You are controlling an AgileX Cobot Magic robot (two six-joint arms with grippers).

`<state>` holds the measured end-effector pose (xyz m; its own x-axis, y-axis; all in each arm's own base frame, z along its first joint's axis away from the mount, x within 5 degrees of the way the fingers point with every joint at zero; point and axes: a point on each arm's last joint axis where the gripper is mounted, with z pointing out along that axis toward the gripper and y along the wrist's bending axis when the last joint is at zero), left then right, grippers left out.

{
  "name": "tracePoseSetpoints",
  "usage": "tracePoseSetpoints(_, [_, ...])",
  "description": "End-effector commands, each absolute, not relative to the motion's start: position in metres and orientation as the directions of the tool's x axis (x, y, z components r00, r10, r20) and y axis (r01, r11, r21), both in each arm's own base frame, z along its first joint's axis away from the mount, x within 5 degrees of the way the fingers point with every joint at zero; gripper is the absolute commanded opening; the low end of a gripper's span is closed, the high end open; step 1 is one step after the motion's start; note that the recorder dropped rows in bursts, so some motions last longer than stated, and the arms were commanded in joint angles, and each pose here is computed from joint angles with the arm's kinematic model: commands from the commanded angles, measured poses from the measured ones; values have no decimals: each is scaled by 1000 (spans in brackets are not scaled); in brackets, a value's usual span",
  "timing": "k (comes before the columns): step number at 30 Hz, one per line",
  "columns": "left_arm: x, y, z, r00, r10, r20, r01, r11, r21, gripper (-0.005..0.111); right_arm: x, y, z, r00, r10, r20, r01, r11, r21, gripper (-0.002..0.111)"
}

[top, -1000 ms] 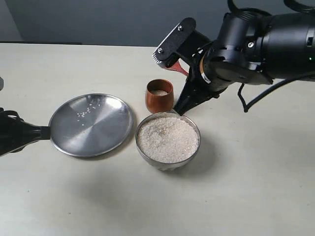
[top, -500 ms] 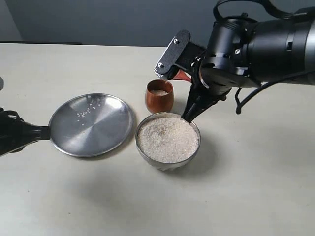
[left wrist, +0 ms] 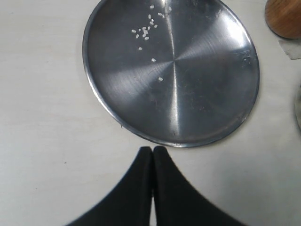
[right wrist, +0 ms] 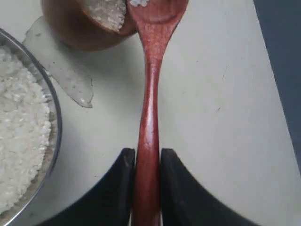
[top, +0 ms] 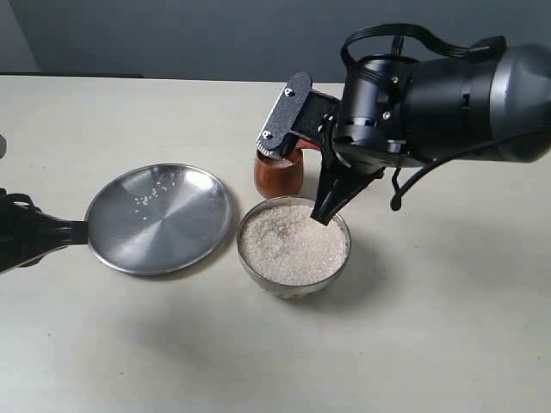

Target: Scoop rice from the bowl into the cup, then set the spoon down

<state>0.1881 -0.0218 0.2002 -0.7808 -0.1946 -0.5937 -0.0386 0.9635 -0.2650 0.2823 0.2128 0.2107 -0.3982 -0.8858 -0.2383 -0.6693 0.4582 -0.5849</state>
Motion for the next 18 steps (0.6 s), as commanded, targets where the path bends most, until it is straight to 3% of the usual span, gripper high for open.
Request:
tracePoseSetpoints(1, [190, -22, 201, -775, -194, -601, -37, 964, -264, 0, 283, 216, 214, -363, -903, -229, -666, 423, -614, -1])
tracePoseSetpoints(12, [190, -22, 201, -775, -194, -601, -37, 964, -264, 0, 286, 214, 216, -326, -925, -196, -652, 370, -661, -1])
tracePoseSetpoints(18, [190, -22, 201, -775, -194, -601, -37, 964, -264, 0, 288, 212, 204, -326, -941, -89, -677, 298, -673, -1])
